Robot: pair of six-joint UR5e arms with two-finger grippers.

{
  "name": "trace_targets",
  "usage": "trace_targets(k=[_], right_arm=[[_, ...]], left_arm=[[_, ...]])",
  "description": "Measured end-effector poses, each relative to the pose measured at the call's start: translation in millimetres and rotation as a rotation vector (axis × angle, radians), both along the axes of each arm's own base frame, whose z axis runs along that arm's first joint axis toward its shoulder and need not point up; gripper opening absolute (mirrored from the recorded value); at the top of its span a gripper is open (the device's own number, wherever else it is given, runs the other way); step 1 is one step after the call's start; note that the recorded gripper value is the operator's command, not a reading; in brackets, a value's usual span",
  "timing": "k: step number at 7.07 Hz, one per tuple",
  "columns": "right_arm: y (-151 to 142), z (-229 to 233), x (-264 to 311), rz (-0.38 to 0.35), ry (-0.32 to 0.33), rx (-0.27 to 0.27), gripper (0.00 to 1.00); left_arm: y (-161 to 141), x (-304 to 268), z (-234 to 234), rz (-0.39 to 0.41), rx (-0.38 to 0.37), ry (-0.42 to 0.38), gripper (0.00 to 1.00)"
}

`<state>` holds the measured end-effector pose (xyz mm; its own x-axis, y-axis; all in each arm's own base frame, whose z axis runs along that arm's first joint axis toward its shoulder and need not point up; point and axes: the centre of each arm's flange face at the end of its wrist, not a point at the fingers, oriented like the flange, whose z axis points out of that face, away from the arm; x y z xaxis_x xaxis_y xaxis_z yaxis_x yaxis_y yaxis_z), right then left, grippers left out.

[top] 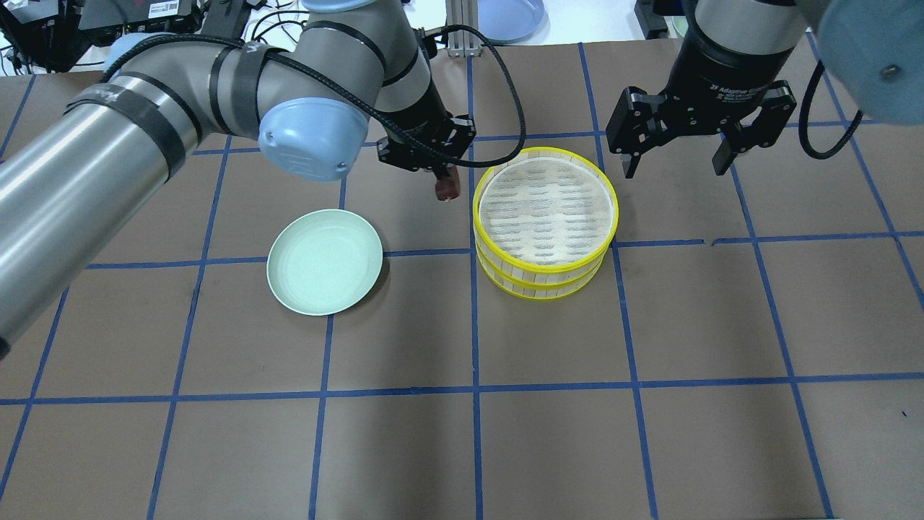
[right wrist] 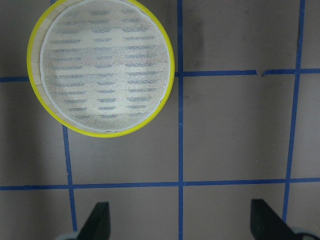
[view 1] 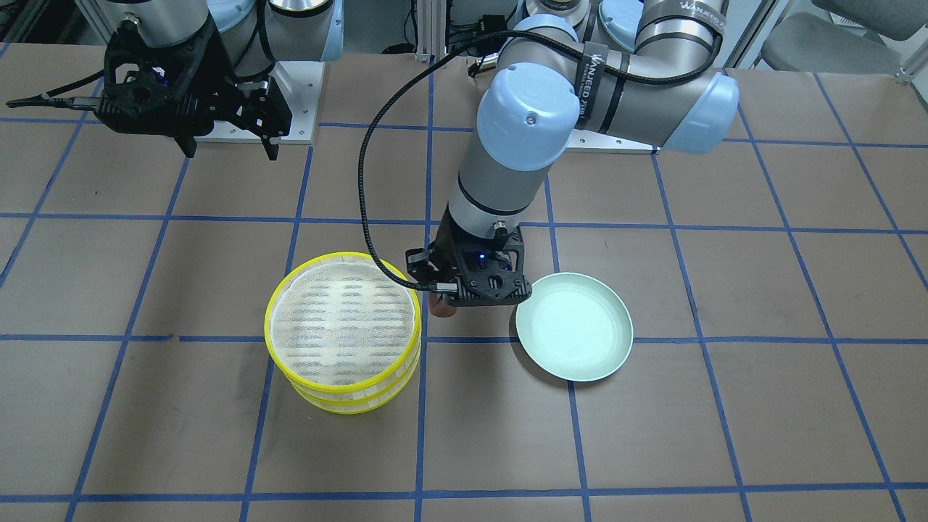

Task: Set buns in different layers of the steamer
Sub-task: 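Carry the brown bun with left gripper over the top steamer tier, then lower the brown bun into the top tier and open the left gripper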

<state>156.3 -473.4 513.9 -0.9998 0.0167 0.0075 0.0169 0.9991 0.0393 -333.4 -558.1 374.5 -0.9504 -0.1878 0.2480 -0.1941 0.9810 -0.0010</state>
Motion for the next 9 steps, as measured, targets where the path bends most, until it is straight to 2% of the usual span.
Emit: trace_targets(k=[1,4,5,6,7,9], right_arm=[[-0.1,0.1,-0.6,0.0,0.003,-0.001,1.0],[0.2,-1.2,-3.3,0.001,0.034,0.002,1.0],[0.2,-1.6,-3.1,0.002,0.037,0.003,1.0],[-0.5,-2.6,-3.2,0.002,0.037,0.005,1.0],[-1.0,-3.2,-3.4,0.001,0.037,0.006,1.0],[-2.5,-4.8,-4.0,0.0,0.037,0.008,1.0]], left_arm=[[5.0,-24.6,-5.1,0.055,0.018,0.066,0.0],[4.6,-63.7,-37.2,0.116,0.057,0.169,0.0],[4.7,-71.0,-49.7,0.117,0.067,0.181,0.15],[5.7,-74.9,-60.7,0.112,0.077,0.18,0.46],[7.1,-75.1,-69.4,0.105,0.08,0.166,0.63],[8.1,-72.5,-76.4,0.092,0.063,0.124,0.66]])
